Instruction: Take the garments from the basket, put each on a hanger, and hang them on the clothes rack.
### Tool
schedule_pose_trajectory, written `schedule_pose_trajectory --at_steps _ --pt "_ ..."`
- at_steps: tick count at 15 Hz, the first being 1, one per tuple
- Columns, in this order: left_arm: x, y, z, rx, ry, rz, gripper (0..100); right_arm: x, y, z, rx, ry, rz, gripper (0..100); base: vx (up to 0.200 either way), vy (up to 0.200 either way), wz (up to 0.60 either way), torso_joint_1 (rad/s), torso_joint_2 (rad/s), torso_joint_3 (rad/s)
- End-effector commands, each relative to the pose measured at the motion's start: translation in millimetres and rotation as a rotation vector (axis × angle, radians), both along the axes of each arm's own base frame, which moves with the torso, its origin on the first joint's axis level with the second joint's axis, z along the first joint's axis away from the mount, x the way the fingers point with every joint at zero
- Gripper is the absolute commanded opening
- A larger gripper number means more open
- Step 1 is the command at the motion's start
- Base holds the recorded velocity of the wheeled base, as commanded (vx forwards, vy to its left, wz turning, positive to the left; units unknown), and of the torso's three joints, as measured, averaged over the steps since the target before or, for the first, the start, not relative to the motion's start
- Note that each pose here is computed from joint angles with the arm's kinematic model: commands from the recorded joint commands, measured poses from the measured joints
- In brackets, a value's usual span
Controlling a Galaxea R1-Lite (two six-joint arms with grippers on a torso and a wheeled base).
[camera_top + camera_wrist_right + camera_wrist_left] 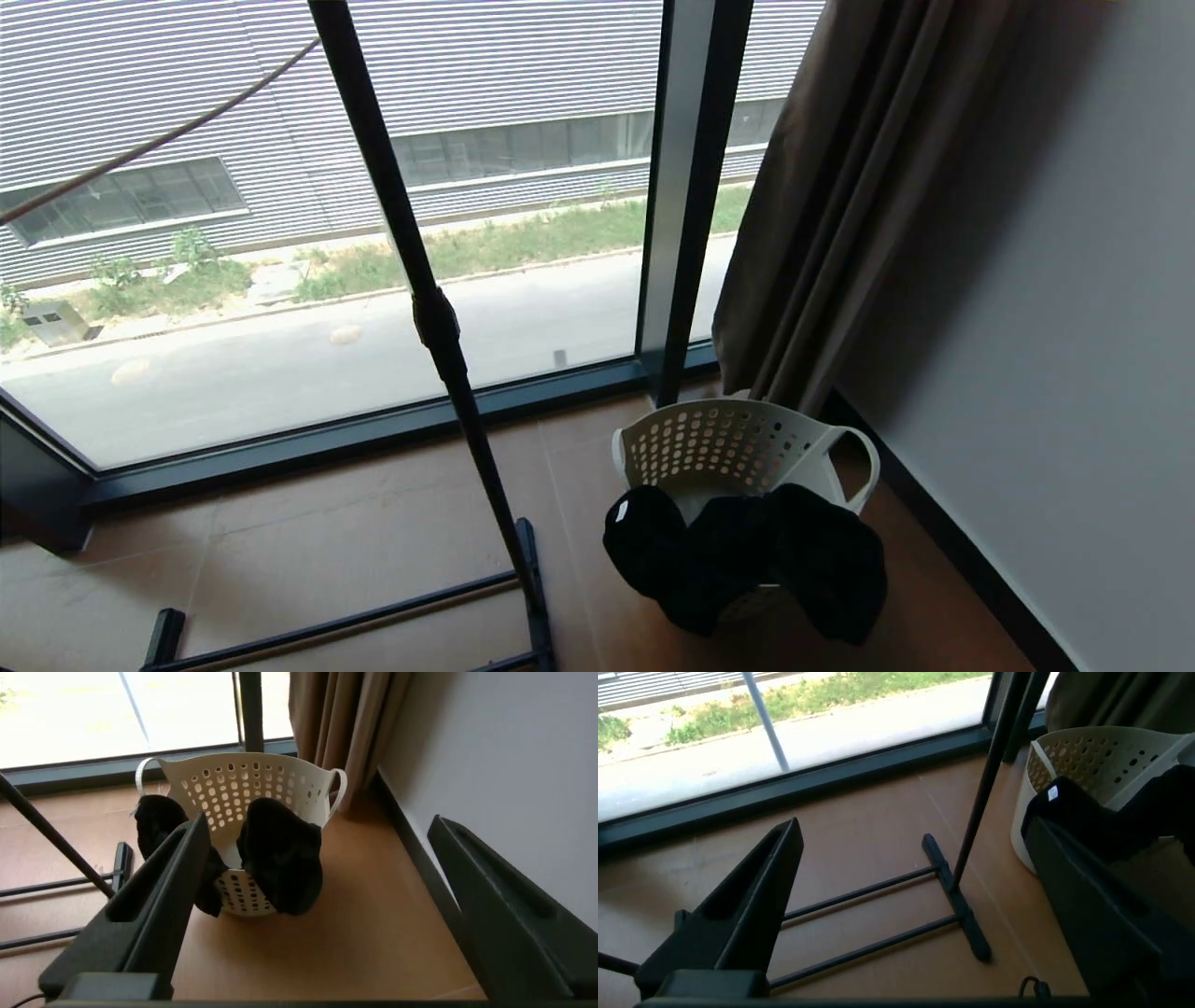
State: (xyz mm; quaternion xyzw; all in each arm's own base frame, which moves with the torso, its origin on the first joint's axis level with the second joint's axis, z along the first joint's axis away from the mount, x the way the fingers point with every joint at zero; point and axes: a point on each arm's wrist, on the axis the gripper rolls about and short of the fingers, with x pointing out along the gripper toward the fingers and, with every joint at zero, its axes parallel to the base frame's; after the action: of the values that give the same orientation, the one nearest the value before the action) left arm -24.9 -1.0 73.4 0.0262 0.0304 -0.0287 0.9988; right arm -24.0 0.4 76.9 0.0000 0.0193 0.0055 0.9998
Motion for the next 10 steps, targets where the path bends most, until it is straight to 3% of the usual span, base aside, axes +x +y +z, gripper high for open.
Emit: schedule_pose_trajectory --at_steps 1,10 --pt "0.1 0.0 -0.1 0.000 0.002 -0.003 100 0.0 0.0 0.0 -0.001 0.000 0.000 100 0.000 0.000 0.00 0.002 0.01 -0.193" --pt "0.2 0.0 0.0 0.001 0.004 -0.003 100 0.0 0.0 0.0 0.000 0.000 0.000 100 0.000 0.000 0.00 0.000 0.01 -0.199"
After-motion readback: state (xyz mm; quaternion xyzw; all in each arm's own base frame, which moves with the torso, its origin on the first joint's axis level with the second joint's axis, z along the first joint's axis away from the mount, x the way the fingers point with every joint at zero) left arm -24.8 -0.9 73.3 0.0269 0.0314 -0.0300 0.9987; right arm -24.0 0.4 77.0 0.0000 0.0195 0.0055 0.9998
